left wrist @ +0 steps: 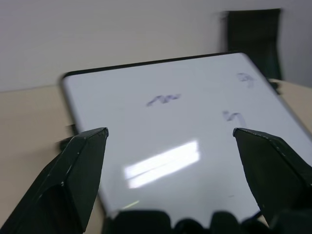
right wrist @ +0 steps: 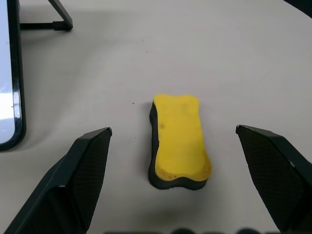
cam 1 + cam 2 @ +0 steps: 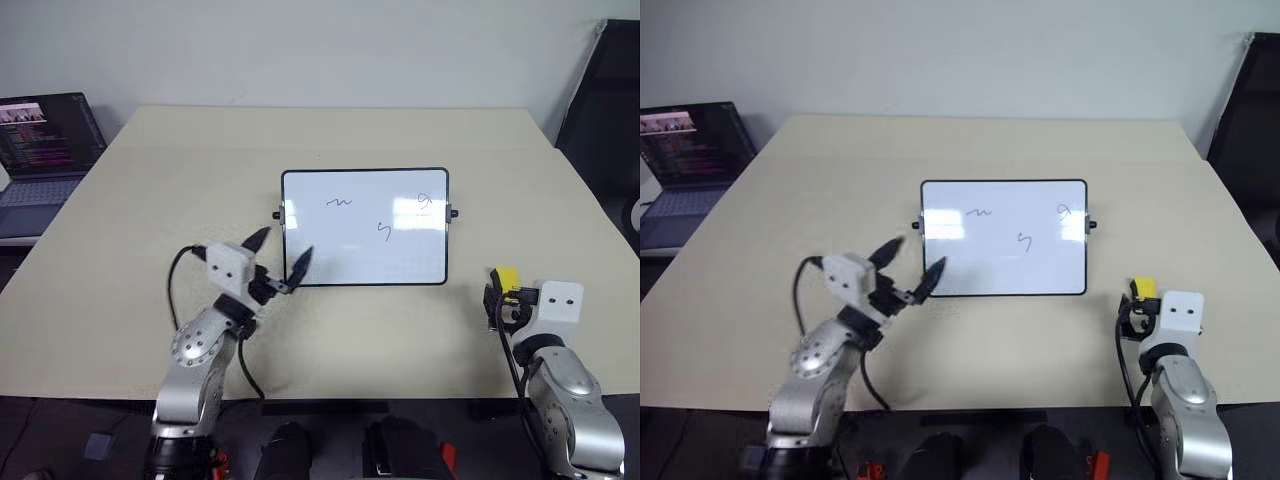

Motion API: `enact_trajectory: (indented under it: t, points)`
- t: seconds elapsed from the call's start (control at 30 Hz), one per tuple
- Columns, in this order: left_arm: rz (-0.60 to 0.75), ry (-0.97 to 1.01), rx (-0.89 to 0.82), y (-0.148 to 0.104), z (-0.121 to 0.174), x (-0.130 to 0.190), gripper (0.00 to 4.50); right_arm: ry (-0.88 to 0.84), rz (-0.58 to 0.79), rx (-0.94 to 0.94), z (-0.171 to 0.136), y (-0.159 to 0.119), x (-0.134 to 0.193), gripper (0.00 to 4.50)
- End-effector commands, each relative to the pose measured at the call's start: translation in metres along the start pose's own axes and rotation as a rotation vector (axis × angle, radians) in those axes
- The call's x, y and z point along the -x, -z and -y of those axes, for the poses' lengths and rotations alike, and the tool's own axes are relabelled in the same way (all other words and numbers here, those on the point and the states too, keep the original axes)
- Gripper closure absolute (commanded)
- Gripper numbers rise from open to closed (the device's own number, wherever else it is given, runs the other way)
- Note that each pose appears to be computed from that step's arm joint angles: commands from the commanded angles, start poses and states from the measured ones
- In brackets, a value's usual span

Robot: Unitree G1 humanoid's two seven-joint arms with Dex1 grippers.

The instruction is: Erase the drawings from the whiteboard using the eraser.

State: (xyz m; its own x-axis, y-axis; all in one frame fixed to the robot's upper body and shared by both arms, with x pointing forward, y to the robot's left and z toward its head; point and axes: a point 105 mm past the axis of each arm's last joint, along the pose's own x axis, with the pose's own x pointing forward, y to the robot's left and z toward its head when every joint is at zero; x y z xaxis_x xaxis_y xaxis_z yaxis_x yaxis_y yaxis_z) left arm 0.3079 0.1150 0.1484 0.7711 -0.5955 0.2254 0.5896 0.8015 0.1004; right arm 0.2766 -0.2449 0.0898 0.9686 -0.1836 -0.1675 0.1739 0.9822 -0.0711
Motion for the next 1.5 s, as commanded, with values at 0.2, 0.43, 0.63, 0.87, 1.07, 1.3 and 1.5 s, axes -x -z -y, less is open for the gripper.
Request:
enact_trajectory:
  t: [0.2, 0.43, 0.63, 0.87, 1.07, 1.3, 1.5]
  points:
    - [0.025, 0.556, 0.040, -0.004, 0.062, -0.029, 0.00, -0.009, -0.037, -0.024, 0.010, -0.014, -0.010, 0.03]
    - [-0.063, 0.813, 0.113, 0.011, 0.085, -0.030, 0.00, -0.015, -0.057, -0.072, 0.013, -0.024, -0.028, 0.03]
    - [-0.071, 0.836, 0.069, 0.015, 0.083, -0.036, 0.00, -0.014, -0.062, -0.092, 0.016, -0.032, -0.042, 0.03]
    - [-0.070, 0.822, 0.032, 0.017, 0.080, -0.036, 0.00, -0.029, -0.093, -0.127, 0.009, -0.029, -0.043, 0.03]
    - [-0.068, 0.795, 0.035, 0.016, 0.077, -0.035, 0.00, -0.036, -0.140, -0.142, 0.003, -0.018, -0.040, 0.03]
    - [-0.076, 0.772, 0.013, 0.019, 0.073, -0.036, 0.00, -0.045, -0.153, -0.152, -0.003, -0.017, -0.042, 0.03]
    - [-0.079, 0.748, 0.001, 0.021, 0.069, -0.036, 0.00, -0.054, -0.150, -0.145, -0.004, -0.017, -0.043, 0.03]
